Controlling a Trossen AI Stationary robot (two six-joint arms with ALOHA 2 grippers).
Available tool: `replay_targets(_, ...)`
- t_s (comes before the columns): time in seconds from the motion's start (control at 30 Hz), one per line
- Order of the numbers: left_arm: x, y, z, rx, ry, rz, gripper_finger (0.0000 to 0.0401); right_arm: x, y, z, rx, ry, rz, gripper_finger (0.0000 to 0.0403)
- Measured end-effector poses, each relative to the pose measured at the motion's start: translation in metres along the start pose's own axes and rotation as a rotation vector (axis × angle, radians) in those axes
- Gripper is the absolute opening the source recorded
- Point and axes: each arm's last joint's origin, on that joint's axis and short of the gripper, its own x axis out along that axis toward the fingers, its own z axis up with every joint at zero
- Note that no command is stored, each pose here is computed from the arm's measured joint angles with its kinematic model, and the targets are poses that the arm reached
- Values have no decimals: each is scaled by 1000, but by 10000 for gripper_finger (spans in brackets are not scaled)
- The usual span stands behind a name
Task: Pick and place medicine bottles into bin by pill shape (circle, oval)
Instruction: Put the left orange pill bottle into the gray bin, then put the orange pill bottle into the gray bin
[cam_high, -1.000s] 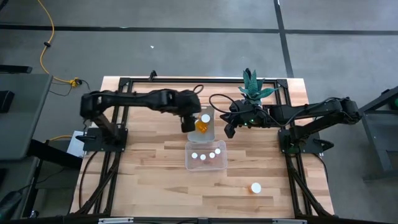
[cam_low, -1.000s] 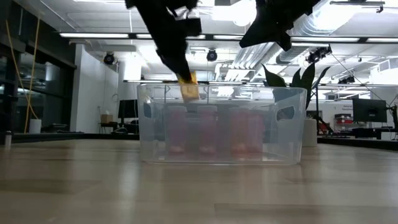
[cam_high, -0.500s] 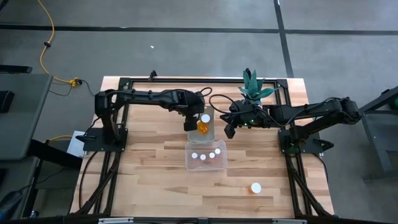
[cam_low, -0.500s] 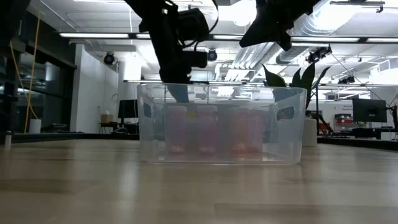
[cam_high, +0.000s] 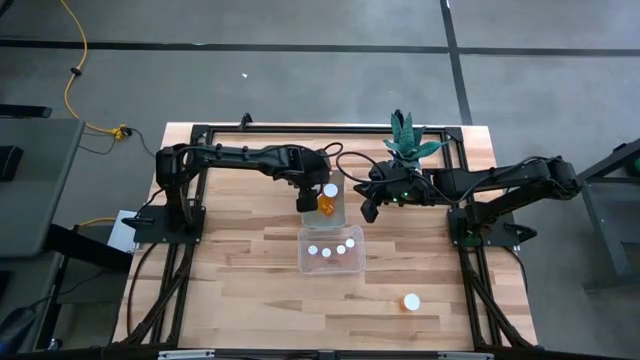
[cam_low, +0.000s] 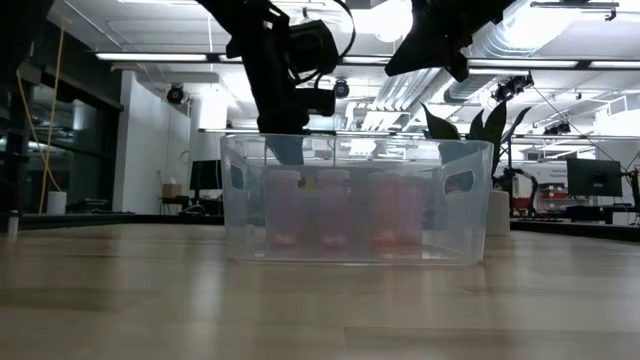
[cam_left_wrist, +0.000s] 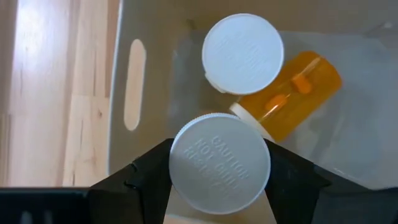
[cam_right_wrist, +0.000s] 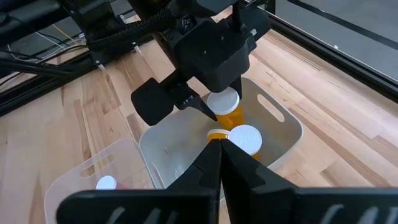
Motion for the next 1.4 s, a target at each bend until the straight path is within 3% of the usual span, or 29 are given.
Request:
replay_targets(0.47, -3, 0, 0, -1, -7, -8, 290, 0, 0, 0, -5, 0, 0, 0)
replay_targets(0.77, -48, 5, 2, -26, -136, -2, 294, 0, 0, 0, -5, 0, 0, 0)
replay_targets(0.93, -92, 7, 1, -128, -294, -55, 293, 0, 1, 1, -20, -14, 7, 0)
replay_targets(1.1, -141, -4, -14, -237, -612, -125, 272, 0, 1, 3, -39, -28, 14, 0)
replay_targets(1.27, -170, -30, -53, -287, -929, -172, 213, 0, 2, 4, -52, -41, 29, 0)
replay_targets(1.4, -175, -51, -89, -330, -1088, -204, 146, 0, 4, 7, -50, -69, 46, 0)
